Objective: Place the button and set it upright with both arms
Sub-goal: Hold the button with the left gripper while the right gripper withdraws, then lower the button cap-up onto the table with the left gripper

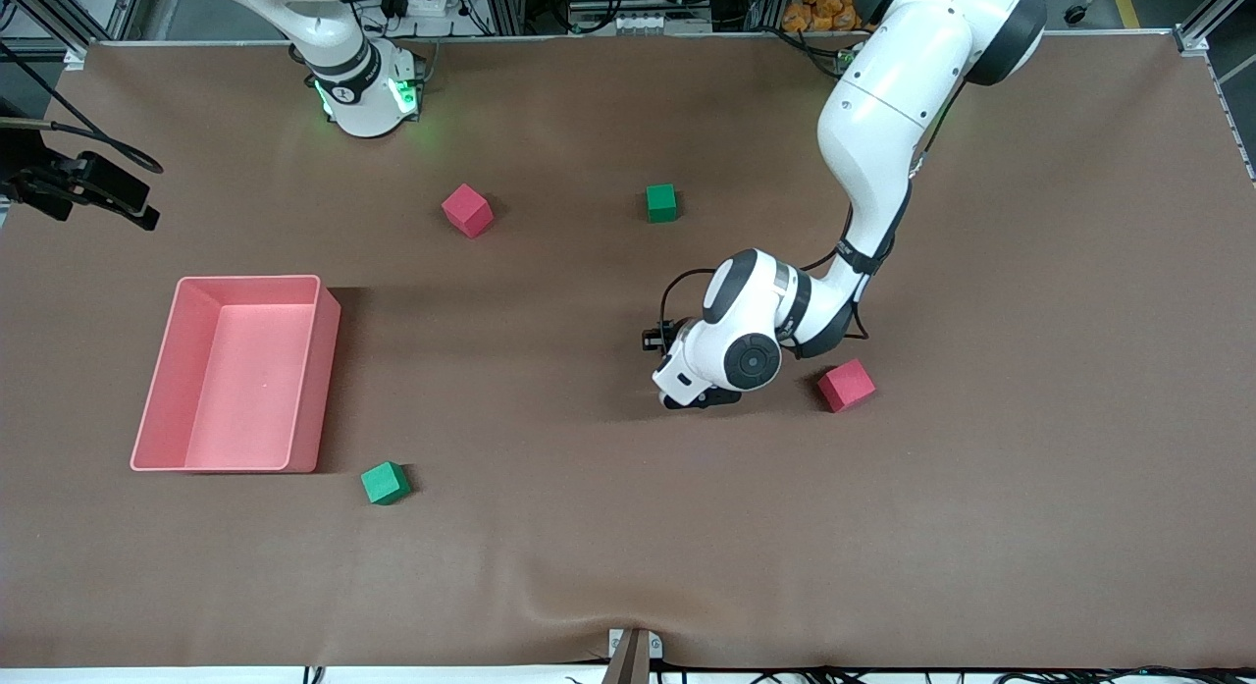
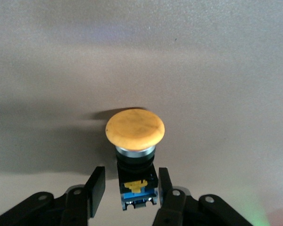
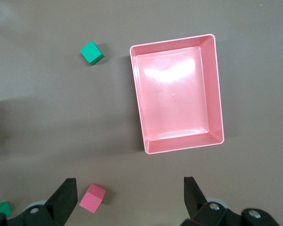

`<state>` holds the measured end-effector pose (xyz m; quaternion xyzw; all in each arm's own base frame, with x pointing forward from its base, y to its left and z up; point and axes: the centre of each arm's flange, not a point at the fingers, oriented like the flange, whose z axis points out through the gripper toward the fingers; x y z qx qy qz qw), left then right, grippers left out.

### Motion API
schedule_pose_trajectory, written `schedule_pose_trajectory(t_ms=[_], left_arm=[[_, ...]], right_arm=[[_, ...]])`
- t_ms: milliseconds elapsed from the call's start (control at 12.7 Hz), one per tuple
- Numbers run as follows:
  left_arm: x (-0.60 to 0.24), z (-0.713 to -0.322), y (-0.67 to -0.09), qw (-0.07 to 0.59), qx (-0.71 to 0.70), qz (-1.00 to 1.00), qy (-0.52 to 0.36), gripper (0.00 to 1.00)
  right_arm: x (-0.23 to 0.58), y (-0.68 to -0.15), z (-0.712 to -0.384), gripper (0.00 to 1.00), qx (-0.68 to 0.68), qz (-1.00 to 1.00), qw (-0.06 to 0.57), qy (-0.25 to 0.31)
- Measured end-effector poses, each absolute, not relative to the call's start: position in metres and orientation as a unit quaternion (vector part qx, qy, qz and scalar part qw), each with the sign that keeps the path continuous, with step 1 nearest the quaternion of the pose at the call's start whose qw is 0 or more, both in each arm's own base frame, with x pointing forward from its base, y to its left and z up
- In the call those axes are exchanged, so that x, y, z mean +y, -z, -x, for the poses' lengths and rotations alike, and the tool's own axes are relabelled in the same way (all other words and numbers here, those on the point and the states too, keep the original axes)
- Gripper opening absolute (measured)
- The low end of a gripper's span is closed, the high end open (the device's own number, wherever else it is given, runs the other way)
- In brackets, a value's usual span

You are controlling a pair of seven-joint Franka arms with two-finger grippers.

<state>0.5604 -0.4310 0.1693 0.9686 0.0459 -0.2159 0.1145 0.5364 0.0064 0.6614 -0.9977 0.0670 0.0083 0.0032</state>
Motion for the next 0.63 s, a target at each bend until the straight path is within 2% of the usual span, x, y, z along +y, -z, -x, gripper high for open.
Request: schedule_pose_trajectory(t_ms=[79,157,236,630], left_arm=[[-0.4313,-0.5602,-0.1694,0.114,0.046,-0.969,0.216,0.44],[-0.4316,-0.5600,-0.1694,0.114,0.045,-0.969,0.216,0.43],[-0.4317,-0.5600,-0.1694,0.114,0.045,-0.969,0.216,0.35],[-0.4388,-0.5698,-0.1780,0.127,0.084,-0.971,0.182,0.33]], right_arm=[[0.0063,-0.6632,-0.5358,1.00,0.067,0.998,0.003,-0.008],[0.0063,-0.6659,-0.5353,1.00,0.066,0.998,0.003,-0.007],[0.0064,-0.6681,-0.5349,1.00,0.066,0.998,0.003,-0.006],[0.0065,-0.6695,-0.5347,1.00,0.065,0.998,0.003,-0.005]])
